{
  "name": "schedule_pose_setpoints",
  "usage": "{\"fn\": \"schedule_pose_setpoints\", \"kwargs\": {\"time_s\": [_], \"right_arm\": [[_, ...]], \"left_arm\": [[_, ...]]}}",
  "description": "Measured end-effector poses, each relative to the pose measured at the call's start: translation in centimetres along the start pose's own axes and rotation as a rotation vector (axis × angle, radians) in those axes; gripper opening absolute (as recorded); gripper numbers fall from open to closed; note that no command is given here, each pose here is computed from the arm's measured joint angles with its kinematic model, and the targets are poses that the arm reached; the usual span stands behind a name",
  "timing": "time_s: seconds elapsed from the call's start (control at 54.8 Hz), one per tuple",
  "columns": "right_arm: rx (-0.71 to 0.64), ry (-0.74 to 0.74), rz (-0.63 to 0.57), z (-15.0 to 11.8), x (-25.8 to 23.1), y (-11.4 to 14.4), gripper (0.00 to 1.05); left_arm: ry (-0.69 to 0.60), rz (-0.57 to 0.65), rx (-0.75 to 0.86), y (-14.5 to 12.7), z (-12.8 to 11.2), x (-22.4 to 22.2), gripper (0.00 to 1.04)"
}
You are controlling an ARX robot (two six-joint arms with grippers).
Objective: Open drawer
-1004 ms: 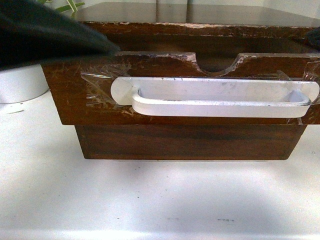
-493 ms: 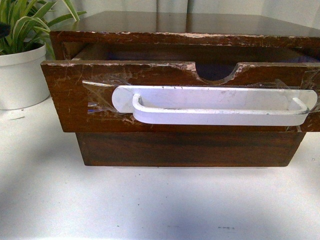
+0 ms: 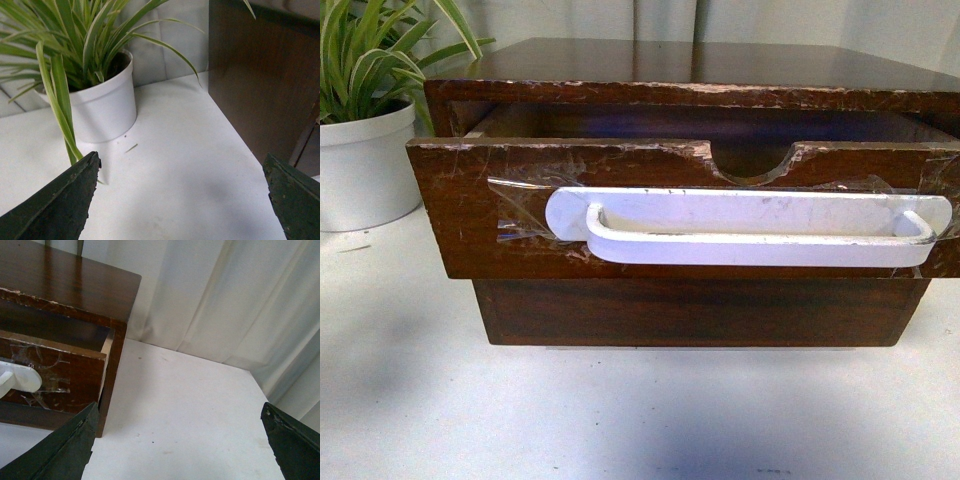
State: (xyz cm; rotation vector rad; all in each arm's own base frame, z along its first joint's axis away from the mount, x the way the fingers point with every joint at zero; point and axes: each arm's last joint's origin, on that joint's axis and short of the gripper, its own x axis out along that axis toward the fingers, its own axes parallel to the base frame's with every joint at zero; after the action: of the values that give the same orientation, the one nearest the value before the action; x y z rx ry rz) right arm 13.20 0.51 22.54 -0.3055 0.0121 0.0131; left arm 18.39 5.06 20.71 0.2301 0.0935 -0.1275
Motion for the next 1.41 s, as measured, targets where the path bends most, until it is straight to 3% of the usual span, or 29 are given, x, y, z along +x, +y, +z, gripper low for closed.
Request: {"fn": "schedule_pose_setpoints", "kwargs": {"time_s": [0.365,0.694,0.73,0.858,1.26,1.296,1.406], "right_arm": [[0.147,-0.003,-0.063,-1.6,-1.9,0.5,0.96],[0.252,-0.03,-0.075,-1.8,-2.3,0.3,0.96],[0.255,-0.03,-0.073,-1.8,-2.3,0.3,0.96],[0.281,-0.014,-0.01,-2.4,-2.3,0.3,0.76],[0.293,-0.005,-0.01,-4.3,-3.4,0.9,0.05],[0.292,-0.007,-0.011,-4.3,-3.4,0.9,0.01],[0.294,-0.008,-0.011,-4.6,-3.4,1.0,0.01]], "left_arm": [[0.036,0.078,-0.165,-0.5,-2.3,-2.4,0.98],[0.031,0.111,-0.193,-0.5,-2.3,-3.0,0.98],[0.008,0.116,-0.202,-0.6,-2.4,-3.0,0.95],[-0.073,0.141,-0.209,-1.6,-2.6,-3.4,0.73],[-0.099,0.137,-0.222,-4.7,-3.2,-4.7,0.04],[-0.097,0.137,-0.226,-4.9,-3.4,-4.8,0.04],[-0.097,0.134,-0.227,-5.3,-3.3,-5.0,0.04]]}}
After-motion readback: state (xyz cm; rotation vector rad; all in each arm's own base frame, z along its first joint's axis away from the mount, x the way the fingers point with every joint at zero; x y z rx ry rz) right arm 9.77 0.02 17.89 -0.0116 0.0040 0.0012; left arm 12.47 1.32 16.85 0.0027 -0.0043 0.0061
